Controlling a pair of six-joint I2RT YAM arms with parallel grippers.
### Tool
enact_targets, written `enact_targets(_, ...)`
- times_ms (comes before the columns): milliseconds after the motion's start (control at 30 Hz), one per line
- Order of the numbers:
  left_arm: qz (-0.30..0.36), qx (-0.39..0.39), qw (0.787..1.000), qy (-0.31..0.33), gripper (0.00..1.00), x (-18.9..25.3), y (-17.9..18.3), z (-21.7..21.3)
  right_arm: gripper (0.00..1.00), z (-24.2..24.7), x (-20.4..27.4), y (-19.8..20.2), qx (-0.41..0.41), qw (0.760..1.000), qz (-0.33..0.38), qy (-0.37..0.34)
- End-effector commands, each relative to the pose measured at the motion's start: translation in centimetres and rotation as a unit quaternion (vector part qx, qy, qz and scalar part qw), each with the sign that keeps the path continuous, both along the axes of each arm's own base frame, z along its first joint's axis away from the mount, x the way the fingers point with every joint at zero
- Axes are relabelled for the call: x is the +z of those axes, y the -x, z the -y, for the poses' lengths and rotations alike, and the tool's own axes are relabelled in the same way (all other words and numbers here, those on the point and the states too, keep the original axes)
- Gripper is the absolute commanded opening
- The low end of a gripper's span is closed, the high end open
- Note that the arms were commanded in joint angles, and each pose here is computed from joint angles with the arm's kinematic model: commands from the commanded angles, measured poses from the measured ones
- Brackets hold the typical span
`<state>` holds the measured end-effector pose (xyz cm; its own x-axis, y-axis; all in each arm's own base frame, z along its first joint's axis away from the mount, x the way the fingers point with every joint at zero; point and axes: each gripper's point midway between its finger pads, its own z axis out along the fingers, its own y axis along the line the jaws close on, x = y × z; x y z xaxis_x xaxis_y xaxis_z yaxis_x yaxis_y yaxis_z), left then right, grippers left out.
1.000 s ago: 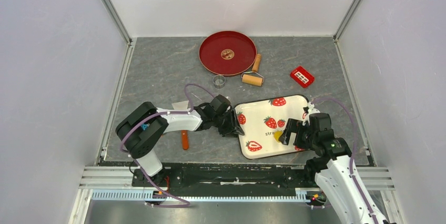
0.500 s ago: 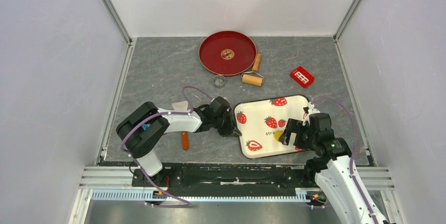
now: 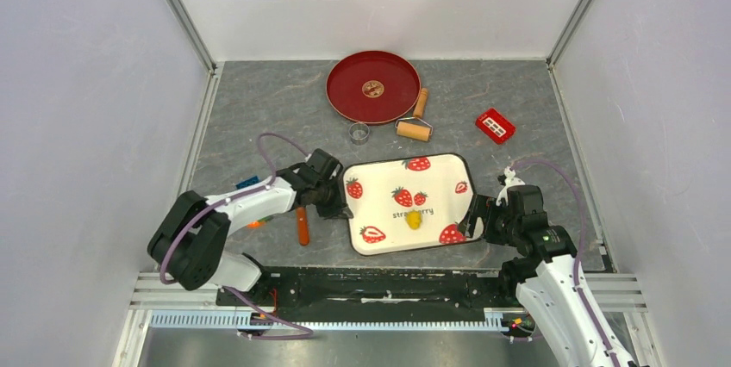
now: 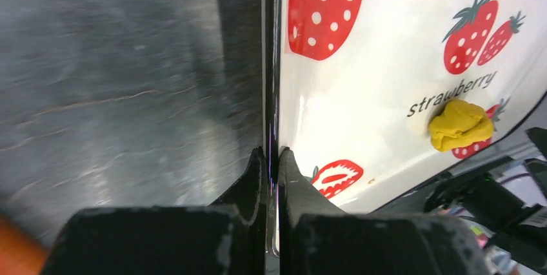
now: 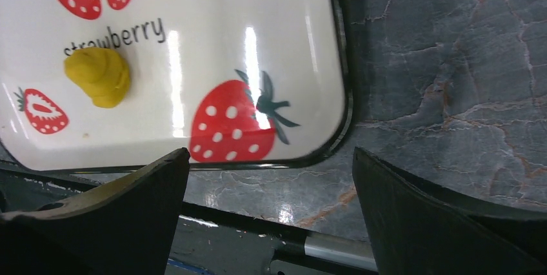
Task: Roll out the dumpling wrappers from the dough
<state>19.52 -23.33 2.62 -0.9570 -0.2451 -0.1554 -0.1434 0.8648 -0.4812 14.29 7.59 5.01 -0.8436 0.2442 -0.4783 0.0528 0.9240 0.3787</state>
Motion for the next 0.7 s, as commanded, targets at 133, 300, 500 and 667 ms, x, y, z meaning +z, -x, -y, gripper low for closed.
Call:
enact_targets(133,-0.002,-0.067,0.987,-0.145,0.02,-0.1,1.2,-7.0,0.98,-0.2,1.6,-1.2,0.002,1.000,0.031,-0.003)
enact_targets(300,-0.018,-0.092,0.981,-0.167,0.02,-1.1,1.9,-7.8,0.98,-0.2,1.7,-1.2,0.004,0.999,0.032,-0.004)
enact_targets(500,-0.031,-0.088,0.981,-0.171,0.03,-1.5,2.1,-7.9,0.98,-0.2,1.6,-1.1,0.004,1.000,0.031,-0.004)
enact_targets(667,-0.017,-0.082,0.984,-0.156,0.34,-0.4,1.8,-7.4,0.98,-0.2,1.7,-1.2,0.004,0.999,0.033,-0.002)
